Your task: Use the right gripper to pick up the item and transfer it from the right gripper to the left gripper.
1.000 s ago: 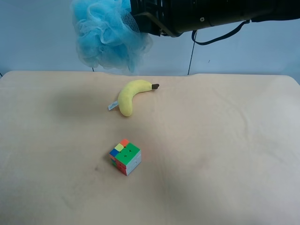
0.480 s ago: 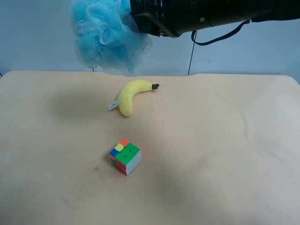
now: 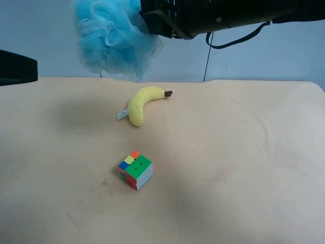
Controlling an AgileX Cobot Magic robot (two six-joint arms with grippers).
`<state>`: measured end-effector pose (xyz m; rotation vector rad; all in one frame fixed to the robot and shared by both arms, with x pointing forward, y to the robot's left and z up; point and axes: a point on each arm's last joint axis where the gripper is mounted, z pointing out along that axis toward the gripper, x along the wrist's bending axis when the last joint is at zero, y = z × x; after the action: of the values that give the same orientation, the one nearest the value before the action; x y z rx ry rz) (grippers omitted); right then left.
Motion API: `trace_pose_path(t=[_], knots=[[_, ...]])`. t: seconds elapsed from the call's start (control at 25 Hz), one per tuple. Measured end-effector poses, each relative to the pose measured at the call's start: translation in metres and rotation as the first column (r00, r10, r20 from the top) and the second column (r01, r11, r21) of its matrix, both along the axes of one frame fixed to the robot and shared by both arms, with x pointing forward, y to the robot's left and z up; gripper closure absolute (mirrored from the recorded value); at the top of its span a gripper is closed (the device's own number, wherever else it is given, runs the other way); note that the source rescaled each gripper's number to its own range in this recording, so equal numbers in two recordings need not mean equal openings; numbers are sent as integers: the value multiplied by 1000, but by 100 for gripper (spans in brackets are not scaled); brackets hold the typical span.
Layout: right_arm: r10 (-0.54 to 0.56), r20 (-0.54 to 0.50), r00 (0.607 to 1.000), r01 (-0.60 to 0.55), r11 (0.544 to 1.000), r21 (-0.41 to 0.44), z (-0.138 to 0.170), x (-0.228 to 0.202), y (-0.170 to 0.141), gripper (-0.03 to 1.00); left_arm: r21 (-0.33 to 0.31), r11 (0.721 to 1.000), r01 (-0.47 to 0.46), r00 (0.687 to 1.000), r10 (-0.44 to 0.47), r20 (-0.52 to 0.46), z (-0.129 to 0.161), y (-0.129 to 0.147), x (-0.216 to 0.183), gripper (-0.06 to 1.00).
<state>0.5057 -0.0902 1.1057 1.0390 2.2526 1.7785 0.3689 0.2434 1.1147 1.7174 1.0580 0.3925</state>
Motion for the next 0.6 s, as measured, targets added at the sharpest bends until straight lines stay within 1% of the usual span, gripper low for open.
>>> trace_pose_path(t=[0.2, 0.36, 0.48, 0.6], knots=[[10, -18, 1000, -10, 999, 43, 3, -1, 2, 96, -55, 997, 45, 999, -46, -1, -2, -6, 15, -6], [37, -12, 999, -36, 993, 110, 8, -3, 4, 96, -87, 994, 64, 998, -65, -6, -5, -9, 25, -6], [64, -4, 998, -63, 984, 166, 13, -5, 6, 96, -102, 993, 56, 998, -57, -12, -8, -9, 33, -6], [72, -1, 997, -70, 977, 200, 16, -6, 7, 96, -116, 993, 36, 999, -38, -14, -11, -9, 43, -6]])
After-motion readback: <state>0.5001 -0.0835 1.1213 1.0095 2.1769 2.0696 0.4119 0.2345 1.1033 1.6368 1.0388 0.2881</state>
